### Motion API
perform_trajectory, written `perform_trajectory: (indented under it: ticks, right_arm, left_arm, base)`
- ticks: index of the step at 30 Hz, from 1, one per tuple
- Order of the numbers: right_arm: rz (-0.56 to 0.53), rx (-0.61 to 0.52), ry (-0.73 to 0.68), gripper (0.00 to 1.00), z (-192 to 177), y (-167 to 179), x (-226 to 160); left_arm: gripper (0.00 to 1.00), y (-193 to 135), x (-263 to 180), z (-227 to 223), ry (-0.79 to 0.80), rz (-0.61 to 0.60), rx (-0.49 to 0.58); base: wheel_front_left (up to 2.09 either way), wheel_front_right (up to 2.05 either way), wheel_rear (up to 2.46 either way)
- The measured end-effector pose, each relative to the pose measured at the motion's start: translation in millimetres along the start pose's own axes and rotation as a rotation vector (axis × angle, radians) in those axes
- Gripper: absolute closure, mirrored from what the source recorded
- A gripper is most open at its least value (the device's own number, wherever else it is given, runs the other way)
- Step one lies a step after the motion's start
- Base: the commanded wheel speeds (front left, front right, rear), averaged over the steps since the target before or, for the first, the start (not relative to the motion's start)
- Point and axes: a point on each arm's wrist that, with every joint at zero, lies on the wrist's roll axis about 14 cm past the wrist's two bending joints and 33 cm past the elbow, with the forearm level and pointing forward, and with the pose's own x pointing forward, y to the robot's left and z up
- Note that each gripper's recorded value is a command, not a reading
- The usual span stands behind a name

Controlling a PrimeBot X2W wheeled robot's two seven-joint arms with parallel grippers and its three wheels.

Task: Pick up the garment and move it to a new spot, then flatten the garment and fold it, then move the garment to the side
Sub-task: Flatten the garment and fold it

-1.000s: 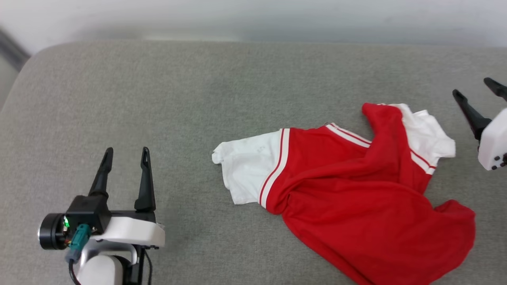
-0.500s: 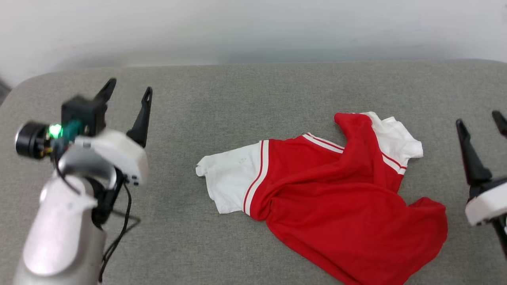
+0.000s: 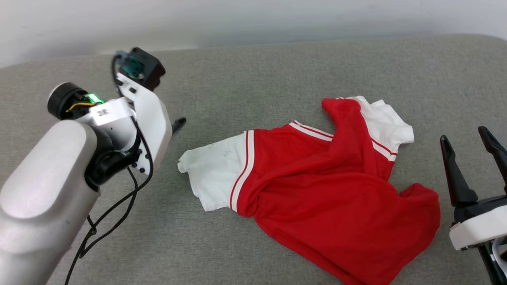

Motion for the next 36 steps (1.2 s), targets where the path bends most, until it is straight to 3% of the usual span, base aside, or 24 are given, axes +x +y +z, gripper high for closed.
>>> perform_trajectory:
  ticks: [14,20,21,22,31,36]
  right_arm:
    - [0.001,-0.009,0.085,0.00,-27.3,-3.4,10.0]
    - [-0.024,-0.007,0.134,0.00,-44.0,-12.4,8.0]
    - [-0.026,-0.007,0.137,0.00,-45.0,-13.5,8.0]
    - [-0.029,-0.009,0.137,0.00,-45.0,-15.0,8.5]
    - [-0.015,-0.128,0.073,0.00,-4.8,-35.3,26.7]
    - [0.040,-0.229,0.146,0.00,12.3,-42.4,50.9]
  left_arm:
    - [0.00,-24.6,63.4,-92.3,0.472,-0.161,0.002]
    - [0.00,-32.0,74.0,-127.9,0.581,-0.199,0.024]
    - [0.56,-32.3,74.6,-129.3,0.583,-0.202,0.021]
    - [1.00,-31.3,74.5,-129.2,0.578,-0.200,0.026]
    - [1.00,-12.5,58.7,-100.9,0.365,-0.131,0.060]
    - [1.00,9.6,33.6,-86.8,0.262,-0.073,0.056]
  base:
    - [0.00,0.00,0.00]
    - [0.00,0.00,0.00]
    - [0.00,0.00,0.00]
    - [0.00,0.00,0.00]
    - [0.00,0.00,0.00]
    - [0.00,0.00,0.00]
